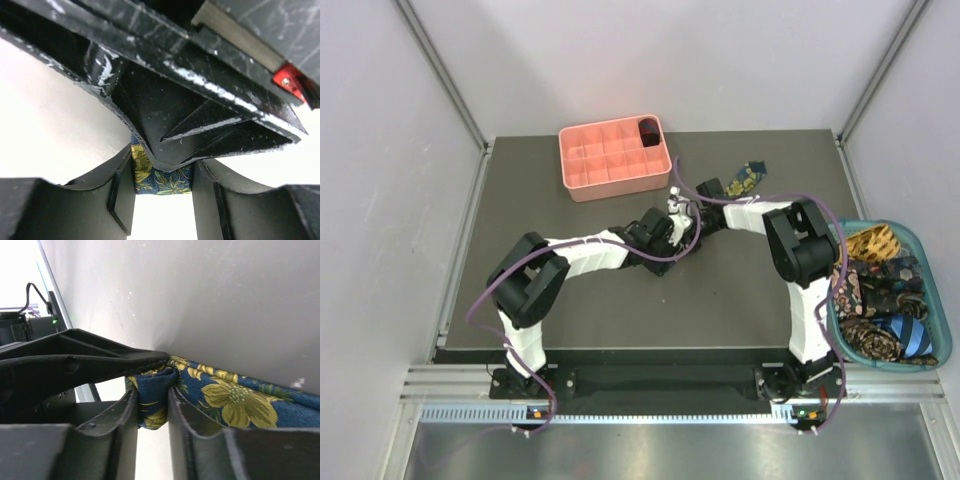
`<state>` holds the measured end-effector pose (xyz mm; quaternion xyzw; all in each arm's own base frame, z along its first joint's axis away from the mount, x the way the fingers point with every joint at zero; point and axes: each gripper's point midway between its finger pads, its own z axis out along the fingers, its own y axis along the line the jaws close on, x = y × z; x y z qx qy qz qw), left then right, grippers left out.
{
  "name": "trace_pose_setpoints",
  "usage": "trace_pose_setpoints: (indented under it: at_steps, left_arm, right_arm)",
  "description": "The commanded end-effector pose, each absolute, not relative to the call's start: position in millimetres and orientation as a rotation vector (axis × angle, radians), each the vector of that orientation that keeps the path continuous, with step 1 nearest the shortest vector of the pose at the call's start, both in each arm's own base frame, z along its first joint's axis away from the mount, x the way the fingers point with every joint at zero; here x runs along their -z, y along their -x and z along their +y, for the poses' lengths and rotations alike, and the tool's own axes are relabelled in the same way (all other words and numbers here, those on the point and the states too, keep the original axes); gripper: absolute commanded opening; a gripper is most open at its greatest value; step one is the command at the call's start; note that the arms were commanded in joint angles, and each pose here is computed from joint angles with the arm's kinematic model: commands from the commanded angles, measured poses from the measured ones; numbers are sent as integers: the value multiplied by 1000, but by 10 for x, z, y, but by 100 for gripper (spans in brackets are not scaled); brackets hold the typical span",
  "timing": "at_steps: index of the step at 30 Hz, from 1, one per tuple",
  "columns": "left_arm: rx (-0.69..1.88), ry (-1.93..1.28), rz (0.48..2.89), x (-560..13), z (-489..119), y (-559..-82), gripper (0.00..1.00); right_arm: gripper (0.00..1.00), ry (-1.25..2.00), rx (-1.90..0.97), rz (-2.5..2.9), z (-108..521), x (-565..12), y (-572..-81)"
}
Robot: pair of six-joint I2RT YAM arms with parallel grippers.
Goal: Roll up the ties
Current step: Roll the tie
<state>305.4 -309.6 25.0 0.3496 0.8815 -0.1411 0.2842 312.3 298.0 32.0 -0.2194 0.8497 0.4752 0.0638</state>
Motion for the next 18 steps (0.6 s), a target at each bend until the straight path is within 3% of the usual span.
trace_pose_setpoints:
  at_steps: [1,4,12,14,16,18]
  left_arm:
    - [333,-961,2389,-203,-3099,-2991,35]
    - [329,-971,2402,-184,-3099,-2952,35]
    - [242,-969,2456,-87,-3017,-2955,31]
    - [236,-966,2466,-70,-3006,-2955,29]
    - [213,-969,2487,-22,-2974,-2947,28]
    - [189,-963,2507,17,-2945,-2944,28]
  right_arm:
    - [27,608,-1054,2685,2562,268,-3297]
    - [38,602,-1048,2671,2562,218,-3325]
    - [43,576,-1067,2598,2547,30,-3377]
    - [49,575,-1080,2588,2549,-2,-3376]
    - [50,567,-1096,2570,2552,-37,-3383]
    - [44,556,-1116,2562,2554,-54,-3383]
